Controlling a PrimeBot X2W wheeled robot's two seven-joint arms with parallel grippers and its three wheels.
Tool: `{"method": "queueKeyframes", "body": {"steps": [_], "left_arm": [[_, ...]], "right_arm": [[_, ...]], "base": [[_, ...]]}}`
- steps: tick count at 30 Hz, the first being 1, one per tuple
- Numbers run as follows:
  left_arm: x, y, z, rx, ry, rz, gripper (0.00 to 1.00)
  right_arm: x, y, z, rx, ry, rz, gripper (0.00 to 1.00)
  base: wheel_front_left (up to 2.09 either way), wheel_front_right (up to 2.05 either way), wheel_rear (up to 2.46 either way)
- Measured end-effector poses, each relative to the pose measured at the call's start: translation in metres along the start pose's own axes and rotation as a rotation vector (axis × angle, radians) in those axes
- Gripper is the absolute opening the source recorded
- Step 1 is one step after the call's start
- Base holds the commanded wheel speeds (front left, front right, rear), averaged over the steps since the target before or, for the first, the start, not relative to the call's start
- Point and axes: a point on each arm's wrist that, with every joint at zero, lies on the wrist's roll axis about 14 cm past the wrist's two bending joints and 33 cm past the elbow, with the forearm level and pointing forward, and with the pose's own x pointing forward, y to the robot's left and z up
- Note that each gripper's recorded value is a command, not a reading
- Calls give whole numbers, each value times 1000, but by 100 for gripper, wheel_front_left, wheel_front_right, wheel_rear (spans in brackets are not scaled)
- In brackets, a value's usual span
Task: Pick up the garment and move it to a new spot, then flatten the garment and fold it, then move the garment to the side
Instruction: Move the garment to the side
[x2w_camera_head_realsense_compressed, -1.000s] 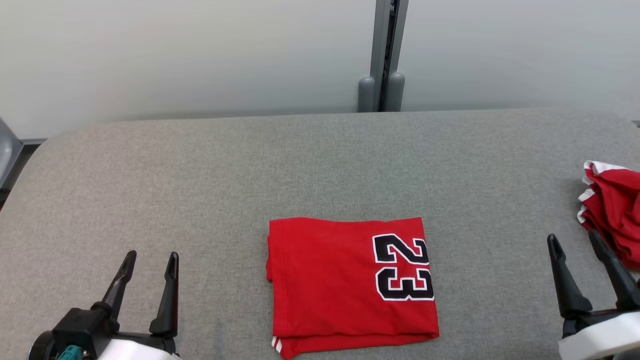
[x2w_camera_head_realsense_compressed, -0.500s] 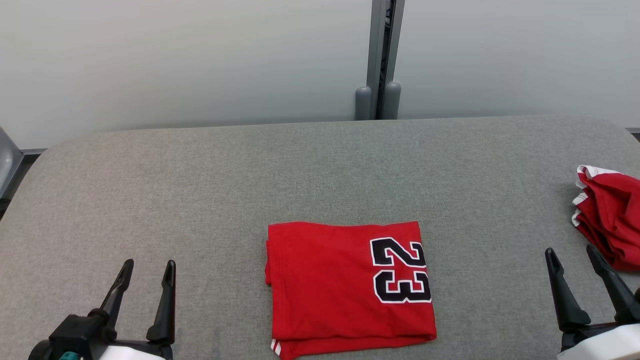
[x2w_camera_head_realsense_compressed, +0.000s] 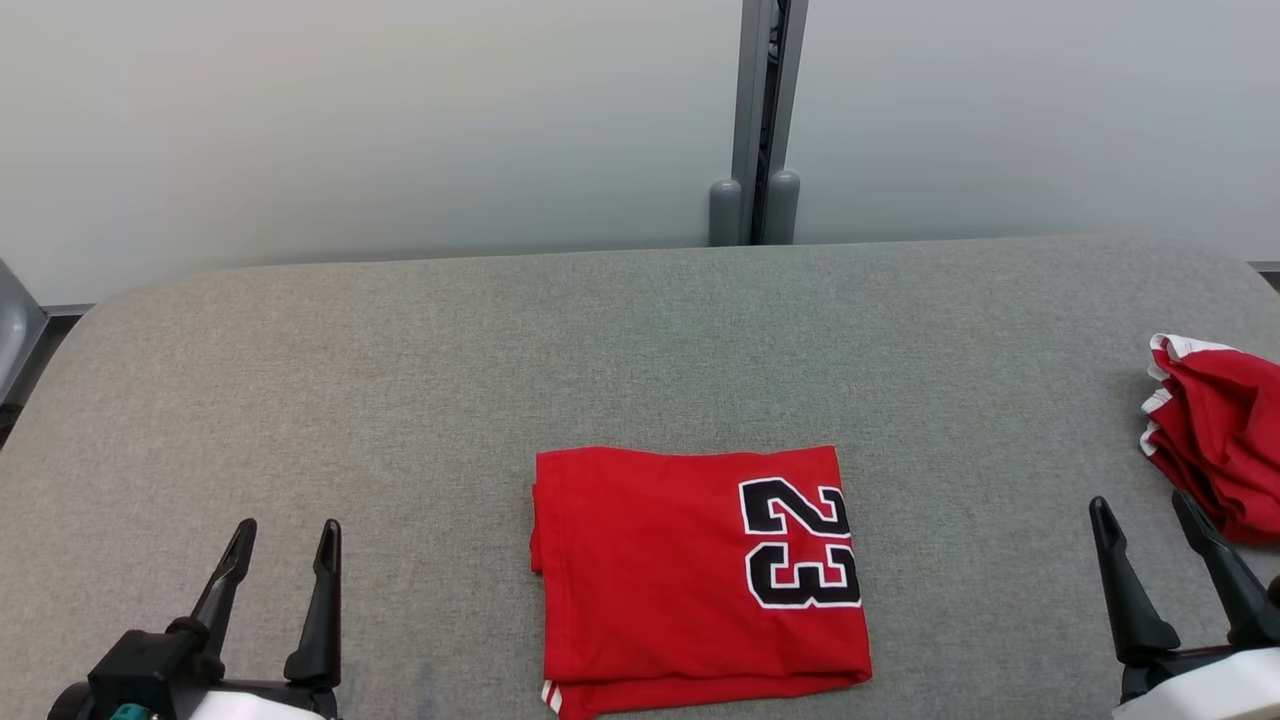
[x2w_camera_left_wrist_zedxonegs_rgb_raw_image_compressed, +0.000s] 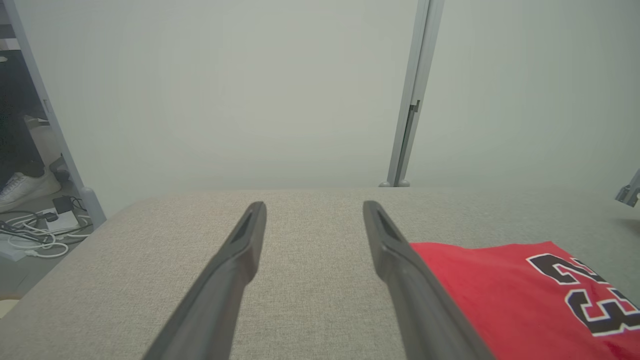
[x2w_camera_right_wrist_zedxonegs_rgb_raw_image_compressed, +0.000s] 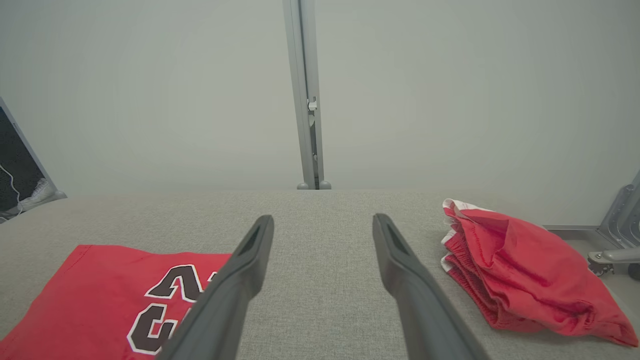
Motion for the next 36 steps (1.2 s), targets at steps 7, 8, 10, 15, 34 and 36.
{"method": "queueKeyframes", "body": {"steps": [7,8,10,15,34,36], "left_arm": [[-1,1,0,-2,-1,6,100],[-1,1,0,-2,-1,6,100],[-1,2,0,-2,0,7,100],[-1,3,1,-4,-2,14,100],[27,19,-10,-32,-11,87,100],[27,23,-15,-34,2,103,100]], "right_arm": [[0,1,-1,1,3,2,100],[0,1,-1,1,3,2,100],[1,1,-2,1,4,2,100],[4,2,-5,4,12,5,100],[66,97,-112,101,329,298,100],[66,105,-127,114,373,318,100]], "base": [[0,0,0],[0,0,0],[0,0,0],[0,0,0],[0,0,0],[0,0,0]]}}
